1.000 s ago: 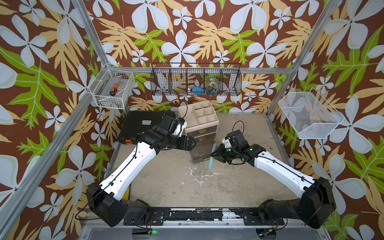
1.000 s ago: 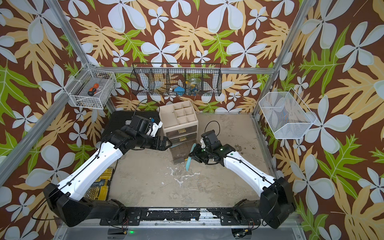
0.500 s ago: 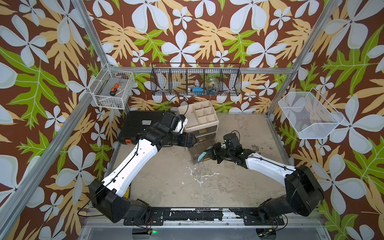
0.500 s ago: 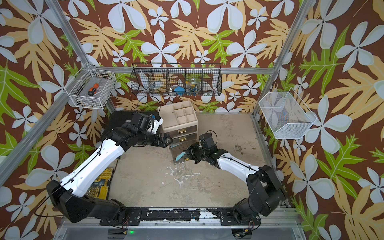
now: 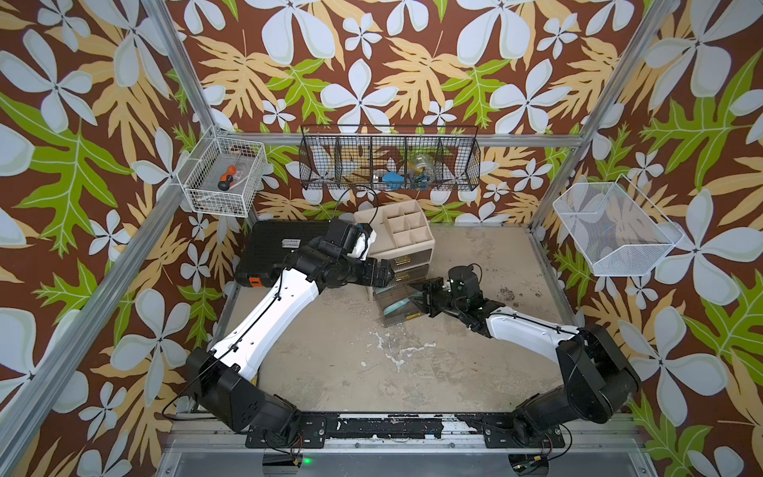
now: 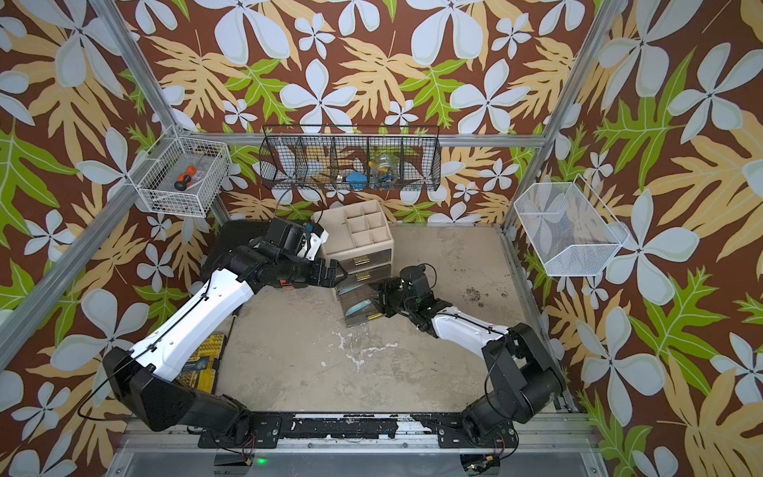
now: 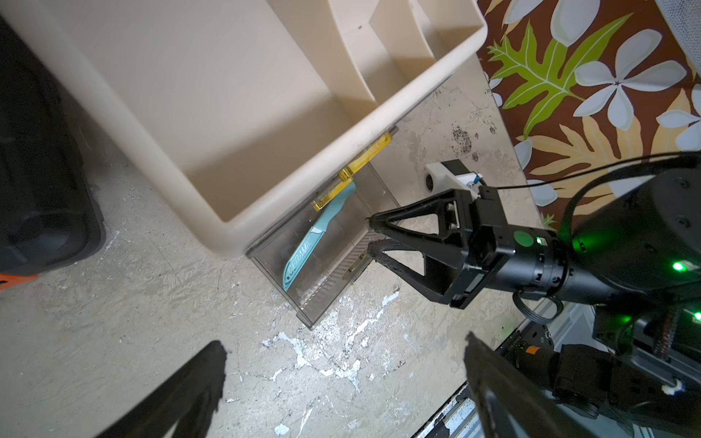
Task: Place the fruit knives into the drawer by color
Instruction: Place the fruit knife in the drawer, then close the drawer in the storage box.
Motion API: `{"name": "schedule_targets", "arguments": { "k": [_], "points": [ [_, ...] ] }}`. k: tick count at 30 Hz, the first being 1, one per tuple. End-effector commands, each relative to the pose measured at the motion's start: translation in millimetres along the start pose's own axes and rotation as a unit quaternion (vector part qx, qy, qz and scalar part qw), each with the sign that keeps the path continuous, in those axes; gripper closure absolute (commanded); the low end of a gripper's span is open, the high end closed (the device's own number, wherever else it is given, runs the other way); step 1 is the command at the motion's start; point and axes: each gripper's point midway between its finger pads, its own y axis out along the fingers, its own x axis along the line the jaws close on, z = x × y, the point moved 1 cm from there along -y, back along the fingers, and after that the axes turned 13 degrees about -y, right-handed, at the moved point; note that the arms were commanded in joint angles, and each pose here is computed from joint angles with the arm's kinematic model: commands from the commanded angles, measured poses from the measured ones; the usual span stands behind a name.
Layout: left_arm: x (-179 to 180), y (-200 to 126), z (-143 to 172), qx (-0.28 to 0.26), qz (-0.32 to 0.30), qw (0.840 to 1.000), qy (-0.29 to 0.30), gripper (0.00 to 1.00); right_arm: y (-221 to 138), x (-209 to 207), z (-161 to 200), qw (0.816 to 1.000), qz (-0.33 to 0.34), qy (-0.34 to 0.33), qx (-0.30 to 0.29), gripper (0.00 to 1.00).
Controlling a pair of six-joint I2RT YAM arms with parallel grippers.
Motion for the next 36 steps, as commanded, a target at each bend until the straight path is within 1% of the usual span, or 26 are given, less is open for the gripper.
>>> {"name": "schedule_targets", "arguments": {
  "k": [1,4,6,8,10,14,17,22,26,29,31,34,36],
  "points": [
    [0,-7,-17,-0.029,-0.021,0.999,0.000,0.00,-14,19,5,0.999,-0.038,-0.034,-0.003,0.68],
    [0,-18,-38,-0.061,-0.047,0.997,-0.008,0.00,-36,20,12,0.996,-0.049,-0.070,-0.011,0.82],
    [2,-25,-53,-0.085,-0.060,0.994,-0.017,0.00,-50,9,15,0.995,-0.053,-0.087,-0.018,0.87],
    [8,-28,-63,-0.095,-0.068,0.993,-0.031,0.00,-63,-11,18,0.995,-0.053,-0.085,-0.025,0.92],
    [20,-23,-67,-0.089,-0.084,0.991,-0.051,0.00,-73,-39,20,0.997,-0.043,-0.065,-0.029,0.94],
    [43,-17,-69,-0.085,-0.095,0.989,-0.080,0.02,-87,-67,19,0.996,-0.050,-0.052,-0.047,0.96],
    [47,-5,-73,-0.074,-0.081,0.990,-0.093,0.04,-90,-80,18,0.996,-0.046,-0.051,-0.052,0.97],
    [46,12,-88,-0.068,-0.080,0.990,-0.094,0.06,-91,-98,15,0.996,-0.058,-0.032,-0.059,1.00],
    [51,25,-87,-0.055,-0.082,0.990,-0.097,0.11,-84,-101,12,0.996,-0.062,-0.035,-0.061,1.00],
    [55,32,-82,-0.046,-0.087,0.990,-0.098,0.20,-73,-95,10,0.995,-0.071,-0.044,-0.055,1.00],
    [57,34,-81,-0.043,-0.088,0.990,-0.099,0.21,-65,-93,9,0.995,-0.074,-0.045,-0.049,1.00],
    [58,36,-80,-0.038,-0.087,0.990,-0.100,0.31,-54,-91,6,0.995,-0.080,-0.043,-0.043,1.00],
    [57,38,-80,-0.036,-0.084,0.991,-0.101,0.31,-48,-90,5,0.995,-0.085,-0.041,-0.038,1.00]
  ]
}}
